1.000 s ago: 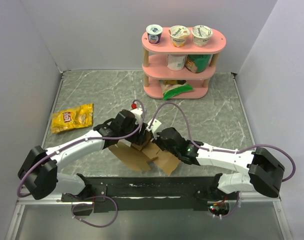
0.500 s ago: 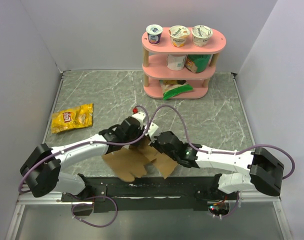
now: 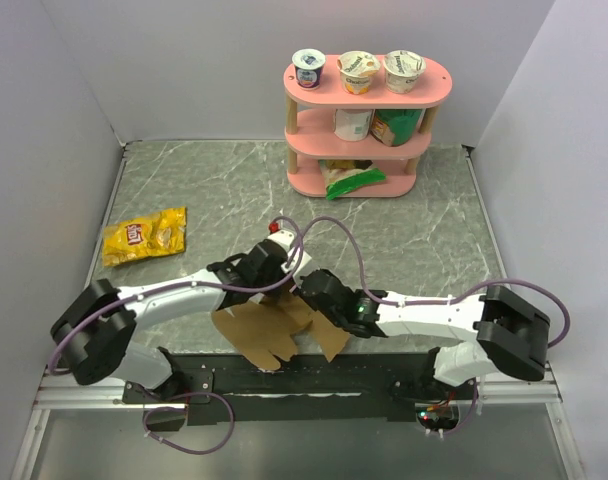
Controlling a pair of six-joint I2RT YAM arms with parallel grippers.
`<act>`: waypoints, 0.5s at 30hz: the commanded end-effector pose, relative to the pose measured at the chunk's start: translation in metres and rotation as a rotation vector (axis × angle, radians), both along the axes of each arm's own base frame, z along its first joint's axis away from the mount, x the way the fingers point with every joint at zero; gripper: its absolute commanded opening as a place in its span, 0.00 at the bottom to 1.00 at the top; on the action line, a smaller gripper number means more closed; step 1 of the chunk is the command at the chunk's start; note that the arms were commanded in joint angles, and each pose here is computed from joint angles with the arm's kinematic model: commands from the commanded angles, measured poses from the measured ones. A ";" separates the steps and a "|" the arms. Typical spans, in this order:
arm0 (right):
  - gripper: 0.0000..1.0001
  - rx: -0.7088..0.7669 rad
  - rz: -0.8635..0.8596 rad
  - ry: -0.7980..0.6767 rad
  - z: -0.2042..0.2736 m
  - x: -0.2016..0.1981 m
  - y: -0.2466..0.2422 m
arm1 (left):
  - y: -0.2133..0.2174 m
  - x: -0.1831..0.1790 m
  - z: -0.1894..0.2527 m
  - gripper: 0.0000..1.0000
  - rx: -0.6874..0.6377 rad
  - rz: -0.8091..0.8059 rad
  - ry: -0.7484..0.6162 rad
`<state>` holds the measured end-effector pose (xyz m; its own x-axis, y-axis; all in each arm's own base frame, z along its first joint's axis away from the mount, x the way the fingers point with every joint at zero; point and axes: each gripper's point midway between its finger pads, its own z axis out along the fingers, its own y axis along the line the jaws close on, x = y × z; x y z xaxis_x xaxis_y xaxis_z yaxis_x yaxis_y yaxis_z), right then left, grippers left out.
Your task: Fold the paper box
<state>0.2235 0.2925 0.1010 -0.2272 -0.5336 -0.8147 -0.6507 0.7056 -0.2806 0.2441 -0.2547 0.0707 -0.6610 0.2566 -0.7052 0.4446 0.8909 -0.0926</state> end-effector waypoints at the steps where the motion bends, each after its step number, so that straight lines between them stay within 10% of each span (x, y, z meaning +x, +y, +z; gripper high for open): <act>1: 0.00 0.065 0.064 0.000 0.011 -0.013 0.037 | 0.003 0.014 -0.013 0.04 0.100 0.101 0.022; 4: 0.00 0.055 0.047 0.017 -0.003 -0.016 0.034 | -0.002 0.012 -0.019 0.01 0.114 0.066 0.048; 6: 0.19 0.080 0.032 0.044 -0.006 -0.020 0.031 | -0.007 0.009 -0.022 0.01 0.117 0.027 0.063; 8: 0.71 0.127 0.010 0.038 0.007 -0.021 0.026 | -0.006 0.007 -0.026 0.01 0.139 0.007 0.081; 9: 0.80 0.148 -0.005 0.044 0.008 -0.022 0.022 | -0.008 0.005 -0.026 0.01 0.148 -0.012 0.090; 15: 0.90 0.351 -0.032 0.061 0.053 -0.038 -0.004 | -0.003 0.000 -0.028 0.01 0.185 -0.057 0.110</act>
<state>0.1954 0.2807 0.0943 -0.3248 -0.4377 -0.8384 -0.6259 0.7640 -0.1564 0.2495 -0.2639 0.0447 -0.7178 0.3547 -0.5992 0.4624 0.8862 -0.0293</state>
